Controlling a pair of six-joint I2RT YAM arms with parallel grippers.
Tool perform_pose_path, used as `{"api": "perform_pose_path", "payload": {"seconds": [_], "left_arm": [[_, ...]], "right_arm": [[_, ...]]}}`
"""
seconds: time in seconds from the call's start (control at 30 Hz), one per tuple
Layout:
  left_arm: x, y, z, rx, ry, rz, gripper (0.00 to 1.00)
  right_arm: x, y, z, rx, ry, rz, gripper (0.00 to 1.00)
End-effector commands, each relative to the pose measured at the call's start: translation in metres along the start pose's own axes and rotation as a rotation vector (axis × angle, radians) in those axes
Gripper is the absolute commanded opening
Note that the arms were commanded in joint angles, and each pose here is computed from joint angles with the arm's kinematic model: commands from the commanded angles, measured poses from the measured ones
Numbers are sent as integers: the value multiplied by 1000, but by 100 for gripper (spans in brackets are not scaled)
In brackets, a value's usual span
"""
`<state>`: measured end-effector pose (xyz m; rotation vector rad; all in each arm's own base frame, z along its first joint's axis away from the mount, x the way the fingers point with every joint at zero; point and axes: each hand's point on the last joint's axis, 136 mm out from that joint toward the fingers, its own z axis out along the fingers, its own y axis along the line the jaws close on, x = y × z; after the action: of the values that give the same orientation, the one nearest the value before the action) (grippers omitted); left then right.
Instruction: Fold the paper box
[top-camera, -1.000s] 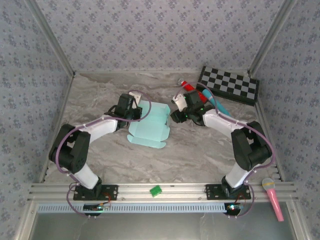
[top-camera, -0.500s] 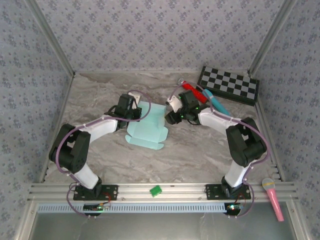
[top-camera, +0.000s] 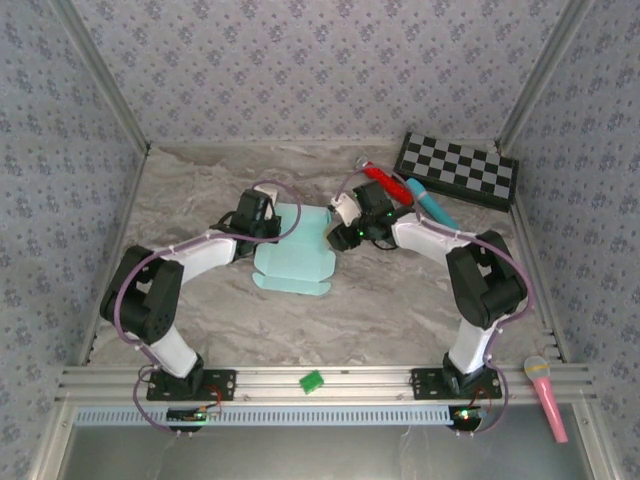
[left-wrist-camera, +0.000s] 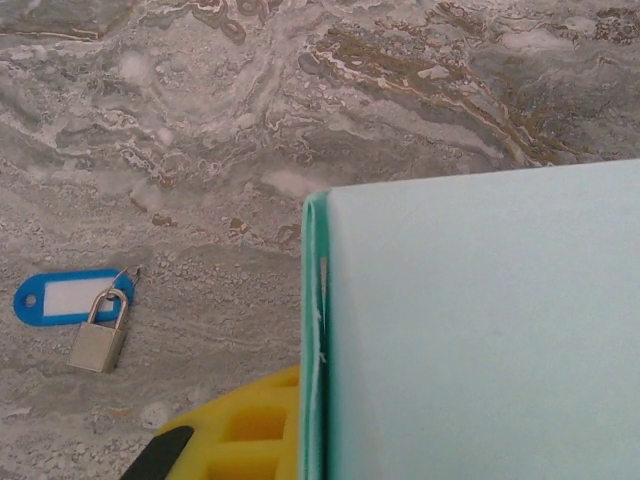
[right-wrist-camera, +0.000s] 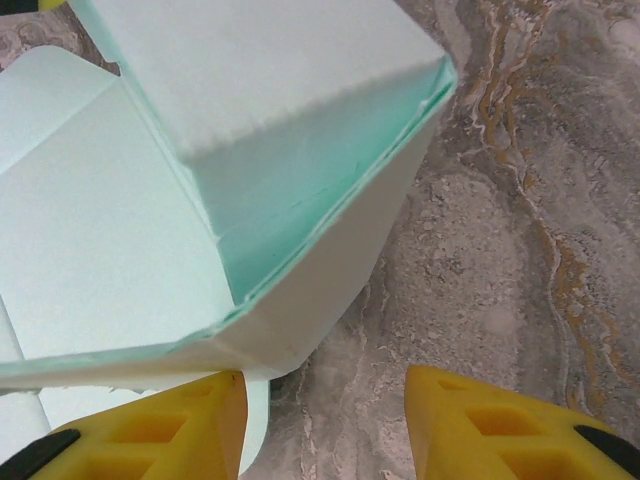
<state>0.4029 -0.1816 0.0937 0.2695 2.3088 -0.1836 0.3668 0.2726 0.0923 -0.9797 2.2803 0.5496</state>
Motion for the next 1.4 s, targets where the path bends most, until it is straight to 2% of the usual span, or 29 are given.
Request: {"api": "perform_pose_path", "payload": {"seconds": [0.0, 0.07, 0.1, 0.27, 0.7, 1.17, 1.37], "left_arm": [[-15, -4, -1, 8, -33, -22, 0], [-16, -5, -2, 15, -33, -21, 0], [-16, -5, -3, 17, -34, -22, 0], [-14, -6, -4, 24, -29, -28, 0], [-4, -8, -18, 45, 12, -68, 0], [0, -3, -25, 11, 54, -110, 0], [-1, 1, -25, -14, 58, -159, 0]], "right_arm": [[-8, 8, 4, -51, -6, 14, 48], [-5, 9, 9, -70, 0, 28, 48], [-22, 8, 7, -73, -36, 24, 48], [-34, 10, 13, -105, -78, 46, 49], [-55, -12, 31, 60, -201, 124, 49], [-28, -18, 52, 109, -72, 95, 44], [-21, -26, 56, 233, -18, 45, 37]]}}
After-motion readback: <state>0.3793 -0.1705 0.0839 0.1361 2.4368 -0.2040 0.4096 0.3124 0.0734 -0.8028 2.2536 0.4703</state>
